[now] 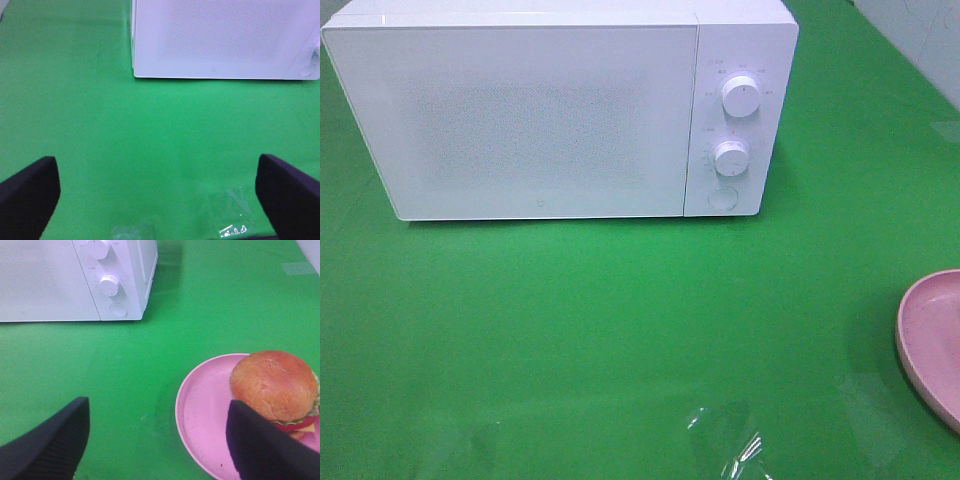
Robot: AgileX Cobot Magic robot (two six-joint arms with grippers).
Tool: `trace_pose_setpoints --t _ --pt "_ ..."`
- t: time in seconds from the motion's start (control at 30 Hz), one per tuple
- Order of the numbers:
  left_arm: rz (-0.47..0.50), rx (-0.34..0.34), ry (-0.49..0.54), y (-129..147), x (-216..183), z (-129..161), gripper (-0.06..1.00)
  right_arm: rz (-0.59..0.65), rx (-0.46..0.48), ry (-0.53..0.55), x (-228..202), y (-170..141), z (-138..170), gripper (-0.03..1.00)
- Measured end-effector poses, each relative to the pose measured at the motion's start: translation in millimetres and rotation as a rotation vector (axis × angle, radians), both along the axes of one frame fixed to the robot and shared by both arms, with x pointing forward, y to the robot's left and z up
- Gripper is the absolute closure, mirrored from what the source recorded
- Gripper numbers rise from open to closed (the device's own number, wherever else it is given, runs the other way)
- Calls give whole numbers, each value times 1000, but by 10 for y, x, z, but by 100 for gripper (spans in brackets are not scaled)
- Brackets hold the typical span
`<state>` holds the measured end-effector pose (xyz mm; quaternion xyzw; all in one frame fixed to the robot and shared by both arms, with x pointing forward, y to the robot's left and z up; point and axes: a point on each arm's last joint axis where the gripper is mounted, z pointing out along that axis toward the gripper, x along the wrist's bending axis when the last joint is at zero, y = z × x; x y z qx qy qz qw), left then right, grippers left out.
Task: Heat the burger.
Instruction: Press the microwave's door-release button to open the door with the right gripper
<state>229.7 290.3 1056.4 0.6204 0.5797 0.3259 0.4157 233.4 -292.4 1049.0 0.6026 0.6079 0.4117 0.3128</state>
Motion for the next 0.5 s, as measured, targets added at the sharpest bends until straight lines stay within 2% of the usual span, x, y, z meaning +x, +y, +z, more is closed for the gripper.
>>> trace_pose_setpoints --t 0.5 --pt "0 0 0 0 0 0 -4 0 0 0 0 0 0 24"
